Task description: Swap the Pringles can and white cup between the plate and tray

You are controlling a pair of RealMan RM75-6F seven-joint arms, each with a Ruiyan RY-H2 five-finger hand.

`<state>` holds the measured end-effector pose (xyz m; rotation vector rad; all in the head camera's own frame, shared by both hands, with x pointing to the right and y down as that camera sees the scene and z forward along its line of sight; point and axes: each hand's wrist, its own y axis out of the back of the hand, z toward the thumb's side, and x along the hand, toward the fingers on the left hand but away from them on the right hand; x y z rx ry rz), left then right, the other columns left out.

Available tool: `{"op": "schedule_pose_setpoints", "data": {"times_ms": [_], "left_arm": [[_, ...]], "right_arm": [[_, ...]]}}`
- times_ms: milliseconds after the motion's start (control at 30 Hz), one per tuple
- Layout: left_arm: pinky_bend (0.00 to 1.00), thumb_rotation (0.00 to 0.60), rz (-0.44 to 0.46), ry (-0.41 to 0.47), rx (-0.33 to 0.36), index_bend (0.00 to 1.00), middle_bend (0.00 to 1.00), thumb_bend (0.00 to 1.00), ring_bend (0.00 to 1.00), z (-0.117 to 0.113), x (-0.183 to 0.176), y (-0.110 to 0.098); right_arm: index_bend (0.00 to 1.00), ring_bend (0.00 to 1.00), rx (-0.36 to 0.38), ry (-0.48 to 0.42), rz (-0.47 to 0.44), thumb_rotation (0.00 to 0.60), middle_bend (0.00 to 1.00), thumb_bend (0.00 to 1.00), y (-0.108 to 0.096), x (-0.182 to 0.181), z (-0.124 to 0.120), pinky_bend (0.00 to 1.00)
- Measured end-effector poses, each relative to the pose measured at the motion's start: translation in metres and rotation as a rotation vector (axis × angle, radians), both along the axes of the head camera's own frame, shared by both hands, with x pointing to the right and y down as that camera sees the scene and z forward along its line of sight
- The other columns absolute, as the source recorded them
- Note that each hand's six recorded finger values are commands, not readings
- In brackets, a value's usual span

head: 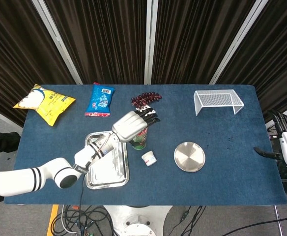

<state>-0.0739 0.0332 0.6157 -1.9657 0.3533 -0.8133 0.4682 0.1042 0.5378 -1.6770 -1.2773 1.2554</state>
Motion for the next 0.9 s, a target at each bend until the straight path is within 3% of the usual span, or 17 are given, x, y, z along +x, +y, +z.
{"op": "schedule_pose_setpoints", "data": {"times_ms": [200, 500, 900], "left_arm": [[0.59, 0.6, -0.02, -0.021, -0.004, 0.29, 0.26, 0.09, 0.24, 0.009, -0.004, -0.003], [0.69, 0.6, -0.039, -0.022, -0.001, 0.36, 0.37, 0.19, 0.36, 0.016, -0.006, -0.004], [0.72, 0.6, -0.072, 0.01, 0.082, 0.42, 0.42, 0.21, 0.41, -0.017, -0.024, -0.009]], "right_arm": [[0.0, 0.0, -0.005, 0.0, -0.002, 0.6, 0.01, 0.04, 0.002, 0.0, 0.002, 0.05], [0.0, 0.0, -0.008, 0.004, -0.009, 0.6, 0.01, 0.04, 0.002, -0.002, 0.002, 0.05], [0.0, 0.0, -0.004, 0.007, -0.027, 0.6, 0.01, 0.04, 0.0, -0.009, -0.001, 0.05]]}}
